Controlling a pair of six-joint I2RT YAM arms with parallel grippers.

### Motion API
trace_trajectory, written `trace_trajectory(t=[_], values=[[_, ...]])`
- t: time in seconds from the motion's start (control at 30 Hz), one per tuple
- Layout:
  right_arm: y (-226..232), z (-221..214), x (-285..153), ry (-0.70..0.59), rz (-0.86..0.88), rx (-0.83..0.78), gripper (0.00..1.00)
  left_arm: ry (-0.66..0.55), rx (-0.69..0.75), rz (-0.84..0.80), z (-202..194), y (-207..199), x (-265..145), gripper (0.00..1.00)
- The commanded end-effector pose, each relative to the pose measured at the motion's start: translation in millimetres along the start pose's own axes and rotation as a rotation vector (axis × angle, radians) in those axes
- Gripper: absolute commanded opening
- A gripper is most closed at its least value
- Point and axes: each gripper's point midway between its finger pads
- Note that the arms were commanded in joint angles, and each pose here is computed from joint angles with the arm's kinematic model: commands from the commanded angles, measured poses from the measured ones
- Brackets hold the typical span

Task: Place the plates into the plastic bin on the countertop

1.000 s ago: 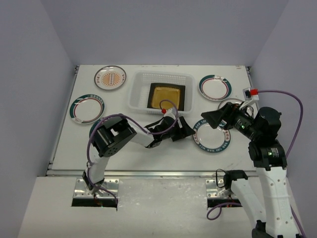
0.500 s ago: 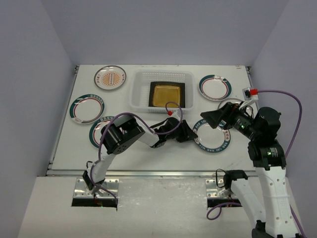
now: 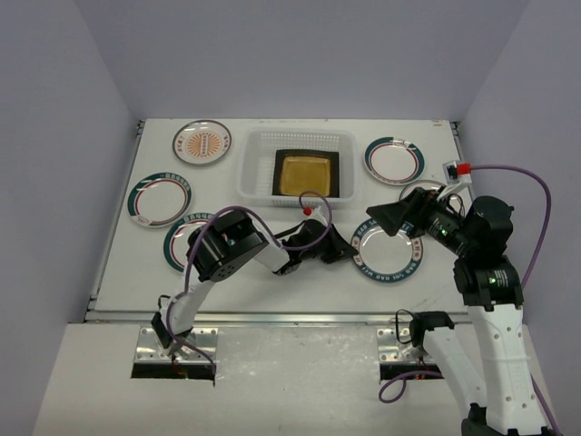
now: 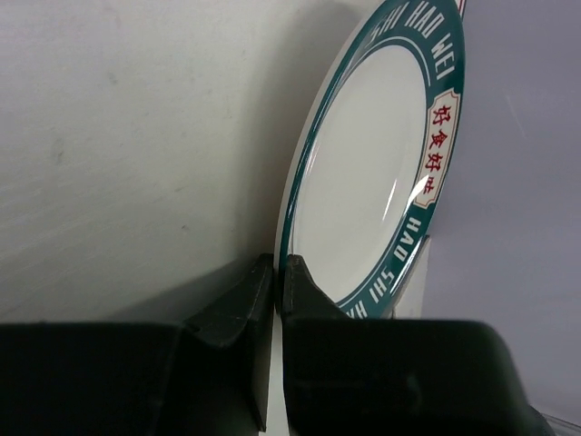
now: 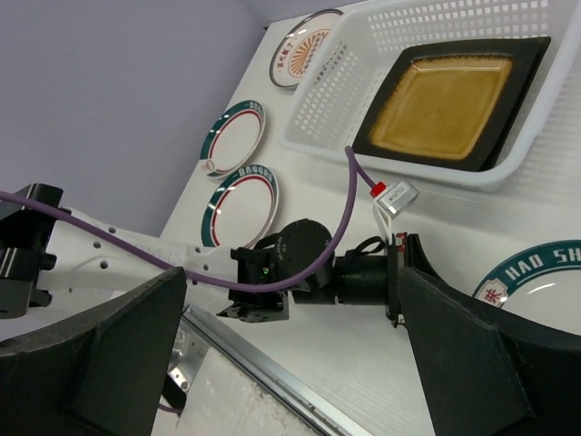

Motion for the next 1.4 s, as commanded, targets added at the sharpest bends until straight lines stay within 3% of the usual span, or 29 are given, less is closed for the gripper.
trace_trajectory(t=[0.0,0.27,0.53,0.8,0.97,1.07,1.37], values=[[4.7,11.9,0.1,-0.041,0.017,-0.032,0.99,-0.014,0.022,0.001,-3.4,1.3,-35.9,0.00],[7.7,21.4,0.3,-0.050,0.015,-0.051,0.99,0.030,0.162,-0.178,-7.1,-69.6,-106.4,0.00],[25.2,56.4,-11.6,-0.116,-0.002,-0.097,0.99,-0.203,0.292,-0.107,66.5,-131.2,-173.6,0.00],[37.6,91.1,-19.9,-0.188,-0.028,-0.124,0.99,-0.401,0.224,0.095,204.2,-108.9,-204.4,0.00],[31.3,87.5,-11.4,-0.165,-0.030,-0.102,0.99,-0.512,0.169,0.218,286.9,-82.0,-201.1,0.00],[18.3,77.4,-2.6,-0.133,-0.053,-0.082,0.99,-0.473,0.153,0.362,310.2,-41.9,-172.0,0.00],[-23.1,40.4,13.3,-0.029,-0.150,-0.062,0.99,-0.372,0.142,0.388,321.4,-9.6,-129.0,0.00]])
Point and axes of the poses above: each gripper's point midway between its finger pads, its own x axis out along the fingers, its own y axis along the line the jaws close on, z = x × y, and after that the axes turned 3 degrees about -x, right-handed
